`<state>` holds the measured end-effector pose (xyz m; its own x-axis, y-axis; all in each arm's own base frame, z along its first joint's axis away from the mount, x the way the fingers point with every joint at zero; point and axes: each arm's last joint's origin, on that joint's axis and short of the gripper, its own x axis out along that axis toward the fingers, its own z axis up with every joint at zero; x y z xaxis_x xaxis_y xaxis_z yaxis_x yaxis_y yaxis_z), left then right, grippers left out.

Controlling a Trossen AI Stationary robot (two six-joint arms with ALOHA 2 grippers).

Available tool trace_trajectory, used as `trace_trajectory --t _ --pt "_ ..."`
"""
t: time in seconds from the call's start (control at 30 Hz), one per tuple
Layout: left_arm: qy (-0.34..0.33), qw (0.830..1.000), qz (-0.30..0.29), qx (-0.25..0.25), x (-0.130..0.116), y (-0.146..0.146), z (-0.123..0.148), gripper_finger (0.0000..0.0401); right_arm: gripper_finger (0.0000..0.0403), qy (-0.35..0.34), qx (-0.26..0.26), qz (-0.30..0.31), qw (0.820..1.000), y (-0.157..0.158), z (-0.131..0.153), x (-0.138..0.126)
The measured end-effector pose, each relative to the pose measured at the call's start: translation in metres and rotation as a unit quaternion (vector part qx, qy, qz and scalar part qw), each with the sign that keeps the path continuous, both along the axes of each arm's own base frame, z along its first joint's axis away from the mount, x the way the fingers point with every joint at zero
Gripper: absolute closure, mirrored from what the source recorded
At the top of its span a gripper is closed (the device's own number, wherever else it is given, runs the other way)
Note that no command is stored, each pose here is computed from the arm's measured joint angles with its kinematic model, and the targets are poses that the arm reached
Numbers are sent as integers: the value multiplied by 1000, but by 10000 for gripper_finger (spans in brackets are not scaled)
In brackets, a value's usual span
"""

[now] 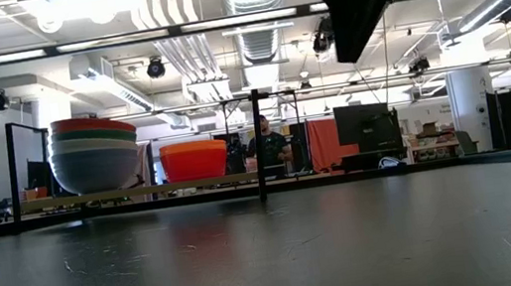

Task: Place and stack bowls onto a shelf
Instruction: Stack the light green bowl on top of the light orange bowl on the shelf

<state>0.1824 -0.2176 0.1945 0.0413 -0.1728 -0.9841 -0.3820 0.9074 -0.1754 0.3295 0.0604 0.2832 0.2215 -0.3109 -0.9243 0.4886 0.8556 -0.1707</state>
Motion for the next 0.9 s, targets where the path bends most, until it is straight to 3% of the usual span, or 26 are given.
trace_trajectory --t 0.23,0.53,0.73,0.9 --pt "-90 995 1 51 21 48 30 400 188 20 -8 19 1000 -2 4 -7" --pt "-152 977 4 147 49 141 58 401 188 53 -18 43 998 -8 -2 -16" --pt "-199 958 25 207 58 203 75 401 188 44 -20 24 999 -20 -1 -35" --pt "-265 930 32 252 68 247 88 401 188 5 -18 16 1000 -29 -10 -52"
